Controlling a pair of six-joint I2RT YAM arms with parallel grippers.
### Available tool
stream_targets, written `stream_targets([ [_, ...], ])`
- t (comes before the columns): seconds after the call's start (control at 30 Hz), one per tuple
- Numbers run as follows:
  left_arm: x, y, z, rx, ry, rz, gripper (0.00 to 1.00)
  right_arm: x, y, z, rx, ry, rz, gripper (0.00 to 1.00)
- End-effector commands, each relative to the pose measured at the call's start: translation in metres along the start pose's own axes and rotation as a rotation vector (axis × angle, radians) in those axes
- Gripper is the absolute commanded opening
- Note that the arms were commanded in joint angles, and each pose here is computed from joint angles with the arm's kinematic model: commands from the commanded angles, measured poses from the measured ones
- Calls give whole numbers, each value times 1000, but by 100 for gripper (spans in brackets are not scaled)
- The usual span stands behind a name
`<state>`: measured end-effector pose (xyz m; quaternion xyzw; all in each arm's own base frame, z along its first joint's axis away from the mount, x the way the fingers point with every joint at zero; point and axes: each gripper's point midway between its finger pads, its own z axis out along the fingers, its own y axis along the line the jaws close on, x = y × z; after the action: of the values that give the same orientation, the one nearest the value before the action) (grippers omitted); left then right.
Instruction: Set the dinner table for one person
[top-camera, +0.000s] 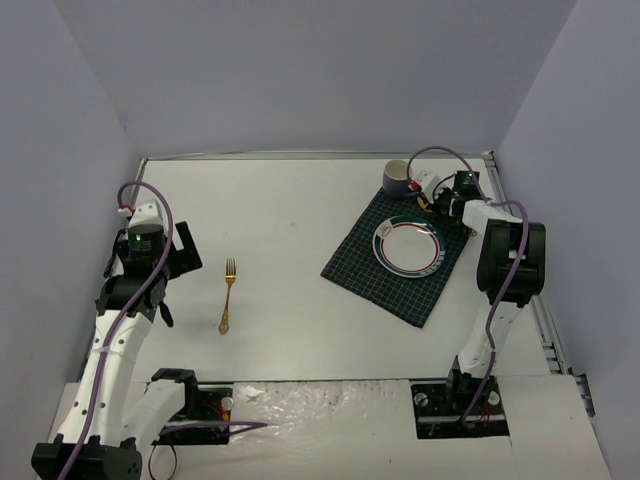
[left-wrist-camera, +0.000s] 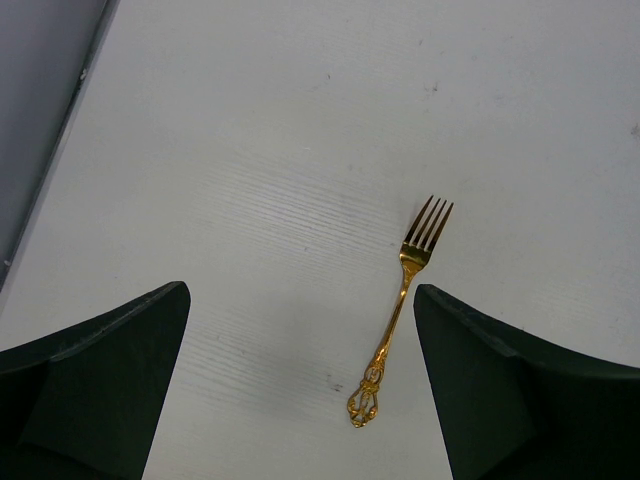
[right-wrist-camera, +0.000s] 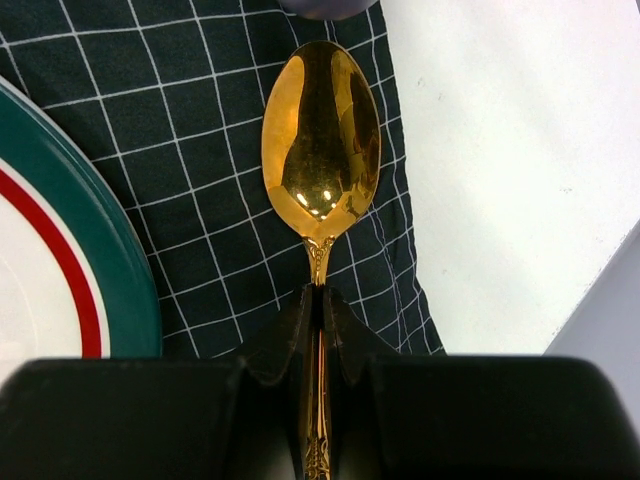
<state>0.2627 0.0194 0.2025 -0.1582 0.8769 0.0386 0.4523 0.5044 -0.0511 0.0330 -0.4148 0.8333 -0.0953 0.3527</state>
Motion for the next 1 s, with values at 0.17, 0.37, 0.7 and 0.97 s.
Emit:
stream_targets([
  [0.17,-11,1,3,-16,-31,-10,92,-23,-39,1,93,-50,-45,2],
  [0.37,-11,1,3,-17,-29,-8,92,-18,-37,8,83,-37,-51,5],
  [0.7,-10,1,5,-17,-22,-6,92,-15,-42,12,105,-30,-58,7],
  [0.97,-10,2,5,-22,-22,-4,92,-18,-48,13,125,-36,-75,10],
])
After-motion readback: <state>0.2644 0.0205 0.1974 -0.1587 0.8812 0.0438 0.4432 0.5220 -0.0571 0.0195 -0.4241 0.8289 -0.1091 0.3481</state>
